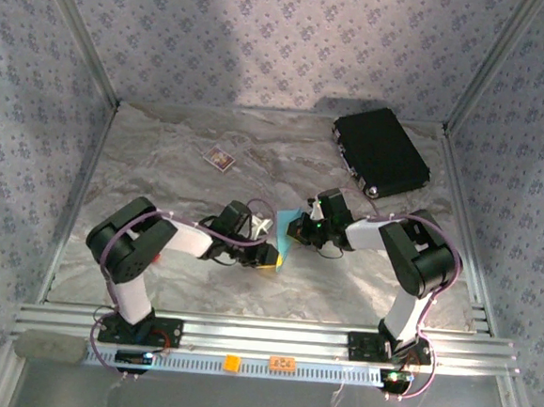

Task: Fold a paper plane with a square sheet of paper (pick it up from the middle)
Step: Fold the wing for the fifth time at the center of the table.

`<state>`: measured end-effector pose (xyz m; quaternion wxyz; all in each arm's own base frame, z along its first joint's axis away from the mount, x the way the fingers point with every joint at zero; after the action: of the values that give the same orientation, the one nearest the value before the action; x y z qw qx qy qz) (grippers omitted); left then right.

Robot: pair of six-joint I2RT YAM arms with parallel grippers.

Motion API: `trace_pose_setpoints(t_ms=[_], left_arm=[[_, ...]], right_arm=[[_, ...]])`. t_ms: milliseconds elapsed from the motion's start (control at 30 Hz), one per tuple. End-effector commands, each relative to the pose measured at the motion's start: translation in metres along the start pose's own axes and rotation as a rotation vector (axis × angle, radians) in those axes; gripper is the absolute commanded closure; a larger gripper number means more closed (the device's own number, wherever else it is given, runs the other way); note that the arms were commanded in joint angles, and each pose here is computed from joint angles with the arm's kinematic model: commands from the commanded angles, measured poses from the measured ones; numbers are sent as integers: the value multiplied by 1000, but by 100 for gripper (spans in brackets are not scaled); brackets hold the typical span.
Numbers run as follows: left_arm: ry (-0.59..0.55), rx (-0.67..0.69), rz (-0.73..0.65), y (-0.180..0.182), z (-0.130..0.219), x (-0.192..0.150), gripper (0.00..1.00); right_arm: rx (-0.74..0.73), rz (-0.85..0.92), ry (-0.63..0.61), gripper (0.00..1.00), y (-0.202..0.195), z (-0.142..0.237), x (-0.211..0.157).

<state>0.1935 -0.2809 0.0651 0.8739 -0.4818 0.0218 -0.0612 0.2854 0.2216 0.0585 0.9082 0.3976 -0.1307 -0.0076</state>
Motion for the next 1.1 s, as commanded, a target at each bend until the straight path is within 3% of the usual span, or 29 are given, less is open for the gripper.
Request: trace_pose_setpoints(t_ms=[0,67,233,500,800,1067], left_arm=[[-30,4,-30,-14,13,-4,68],[-92,29,-47,-22,22,3,68],[-174,-7,-73,-48,32,23,81],[-122,-23,-5,-49,4,54,97],[-90,-38,42,-30,-14,61,98],[-34,-23,75,-10,-20,46,98]], right_arm=[[-164,-39,63,92,-33,-10,-22],[-162,-42,65,92,-33,-10,-23],[-154,-41,57,92,-32,-9,-22],[-158,-44,59,92,-33,-9,-23],[-151,-45,62,92,-32,-10,-24],[-158,-50,65,92,-34,-11,-25]])
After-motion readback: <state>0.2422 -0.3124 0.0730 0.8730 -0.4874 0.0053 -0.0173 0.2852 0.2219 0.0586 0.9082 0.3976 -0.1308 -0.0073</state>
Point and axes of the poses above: each hand's point on the last joint's axis, 136 mm out from that joint toward the fingers, its own z axis back along the fingers, its own y axis along the line the jaws close on, x = y × z, the point moved 6 cm from there along z, back along the fingers, and after that the axes turned 7 degrees about z, right-handed, at the moved point
